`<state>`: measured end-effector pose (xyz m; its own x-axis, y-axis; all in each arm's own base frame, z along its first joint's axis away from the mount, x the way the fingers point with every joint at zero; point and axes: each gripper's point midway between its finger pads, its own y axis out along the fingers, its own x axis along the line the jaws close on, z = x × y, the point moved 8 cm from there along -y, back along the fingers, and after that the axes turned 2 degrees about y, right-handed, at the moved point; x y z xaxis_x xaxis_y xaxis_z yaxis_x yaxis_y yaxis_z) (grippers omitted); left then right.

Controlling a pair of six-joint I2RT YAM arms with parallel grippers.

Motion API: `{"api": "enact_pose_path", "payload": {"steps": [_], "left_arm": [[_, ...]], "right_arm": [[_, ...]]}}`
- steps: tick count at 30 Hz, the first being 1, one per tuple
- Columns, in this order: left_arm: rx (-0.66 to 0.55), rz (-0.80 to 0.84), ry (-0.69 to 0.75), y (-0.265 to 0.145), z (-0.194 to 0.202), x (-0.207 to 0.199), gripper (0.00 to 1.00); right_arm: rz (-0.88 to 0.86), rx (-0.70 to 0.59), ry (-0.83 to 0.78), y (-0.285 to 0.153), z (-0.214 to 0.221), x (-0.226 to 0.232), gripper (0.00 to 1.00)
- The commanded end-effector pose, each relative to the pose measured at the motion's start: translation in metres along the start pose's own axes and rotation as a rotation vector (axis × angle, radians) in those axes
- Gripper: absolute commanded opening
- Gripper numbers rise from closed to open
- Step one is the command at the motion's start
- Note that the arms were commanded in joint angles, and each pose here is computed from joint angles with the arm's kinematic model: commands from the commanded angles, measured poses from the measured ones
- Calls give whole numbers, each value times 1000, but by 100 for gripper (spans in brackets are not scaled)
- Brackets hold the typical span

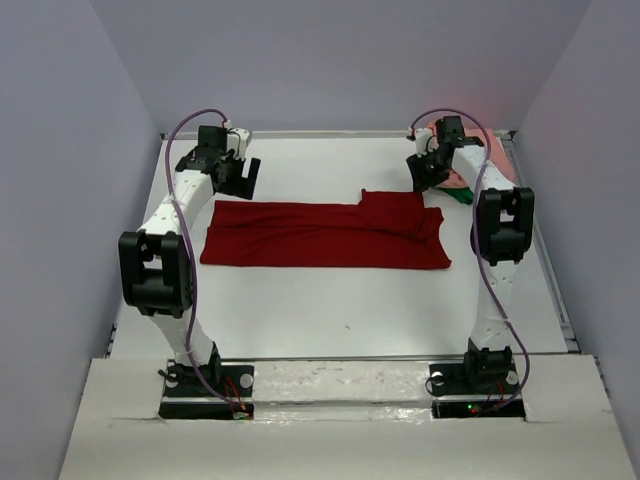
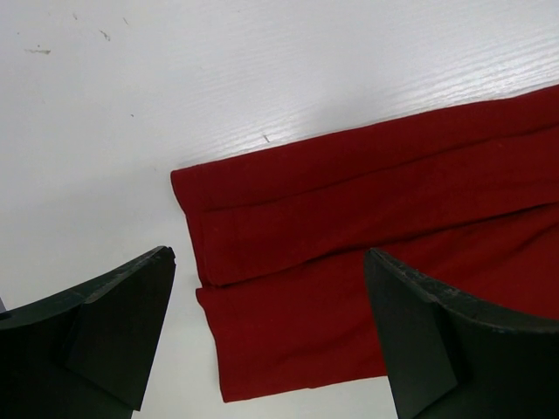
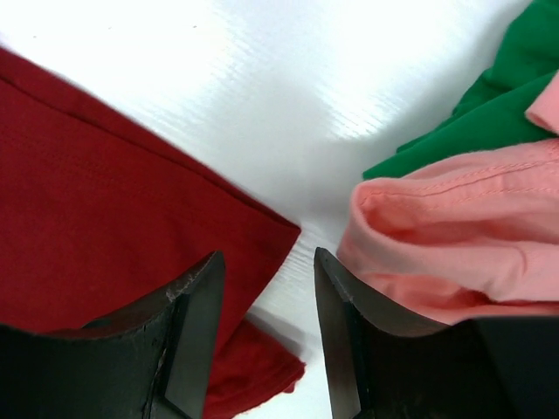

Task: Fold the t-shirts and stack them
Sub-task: Fold the other side of the tshirt into a rectangle

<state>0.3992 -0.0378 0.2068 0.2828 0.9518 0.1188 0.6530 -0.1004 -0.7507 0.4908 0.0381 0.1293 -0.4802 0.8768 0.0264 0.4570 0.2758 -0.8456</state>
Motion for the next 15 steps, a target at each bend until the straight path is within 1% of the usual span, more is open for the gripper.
{"api": "enact_pose_path", "payload": {"steps": [1, 9, 15], "left_arm": [[-47, -19, 15, -14, -8, 0, 99], [-43, -24, 16, -15, -9, 1, 99], [-40, -21, 15, -13, -9, 0, 99]], "right_arm": [[-2, -58, -4, 1, -13, -11, 51], [-19, -45, 35, 7, 1, -26, 50], [-56, -41, 39, 12, 5, -22, 48]]}}
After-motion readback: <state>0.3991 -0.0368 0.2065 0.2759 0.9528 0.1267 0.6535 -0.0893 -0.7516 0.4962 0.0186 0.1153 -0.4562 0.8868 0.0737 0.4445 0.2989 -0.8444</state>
